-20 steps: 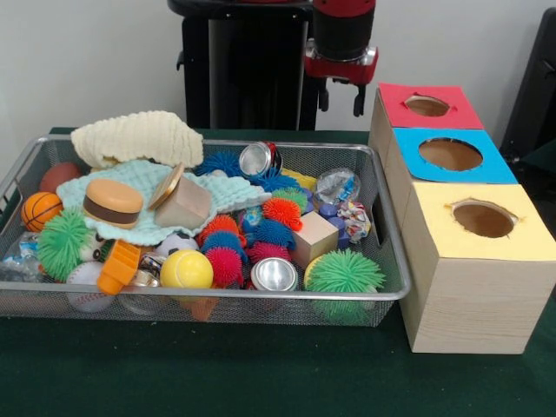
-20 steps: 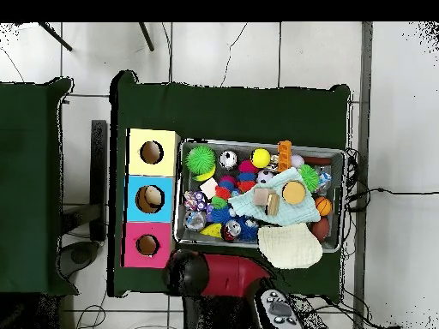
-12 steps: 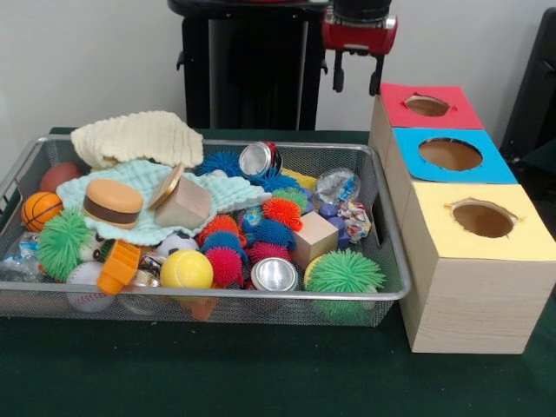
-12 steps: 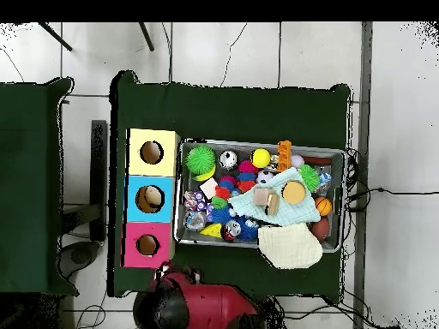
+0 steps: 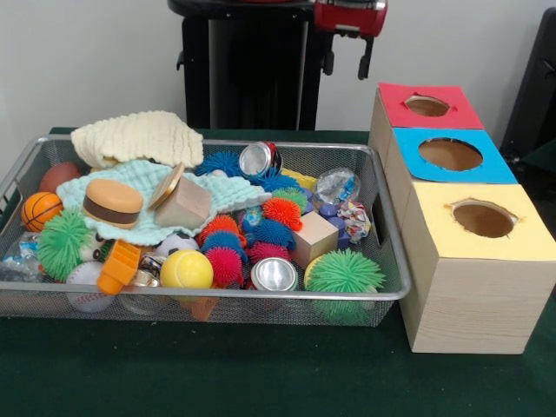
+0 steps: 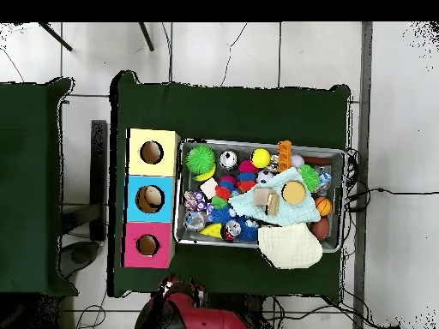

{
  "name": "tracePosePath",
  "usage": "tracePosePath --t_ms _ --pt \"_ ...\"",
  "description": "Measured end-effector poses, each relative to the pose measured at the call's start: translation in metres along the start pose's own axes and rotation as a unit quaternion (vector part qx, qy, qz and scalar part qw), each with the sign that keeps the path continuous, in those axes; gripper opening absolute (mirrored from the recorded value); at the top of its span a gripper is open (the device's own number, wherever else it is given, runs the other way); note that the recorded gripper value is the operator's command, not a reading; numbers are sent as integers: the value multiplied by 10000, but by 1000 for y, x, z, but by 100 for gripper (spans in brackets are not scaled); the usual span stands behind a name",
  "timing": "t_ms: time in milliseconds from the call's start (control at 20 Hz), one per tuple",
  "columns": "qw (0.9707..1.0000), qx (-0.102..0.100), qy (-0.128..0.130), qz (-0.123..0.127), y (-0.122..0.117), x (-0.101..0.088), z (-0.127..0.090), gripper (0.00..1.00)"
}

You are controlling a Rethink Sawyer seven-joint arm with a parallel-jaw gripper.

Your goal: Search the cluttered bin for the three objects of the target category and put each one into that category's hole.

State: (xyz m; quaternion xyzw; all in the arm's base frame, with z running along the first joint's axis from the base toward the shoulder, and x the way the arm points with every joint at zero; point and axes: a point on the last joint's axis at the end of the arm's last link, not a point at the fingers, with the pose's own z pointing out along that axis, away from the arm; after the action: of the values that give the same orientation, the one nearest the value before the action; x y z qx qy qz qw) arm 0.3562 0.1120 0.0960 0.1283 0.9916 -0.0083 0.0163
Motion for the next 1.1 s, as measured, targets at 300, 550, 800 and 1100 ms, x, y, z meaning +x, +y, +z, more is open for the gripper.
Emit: tracePosePath --t_ms 300,550,800,1100 --pt "9989 44 330 325 -22 3 18 100" --pt "9976 57 530 444 -31 4 32 100" --pt "9969 38 578 531 -37 -8 46 100" --pt "9965 43 648 521 -37 -7 54 100"
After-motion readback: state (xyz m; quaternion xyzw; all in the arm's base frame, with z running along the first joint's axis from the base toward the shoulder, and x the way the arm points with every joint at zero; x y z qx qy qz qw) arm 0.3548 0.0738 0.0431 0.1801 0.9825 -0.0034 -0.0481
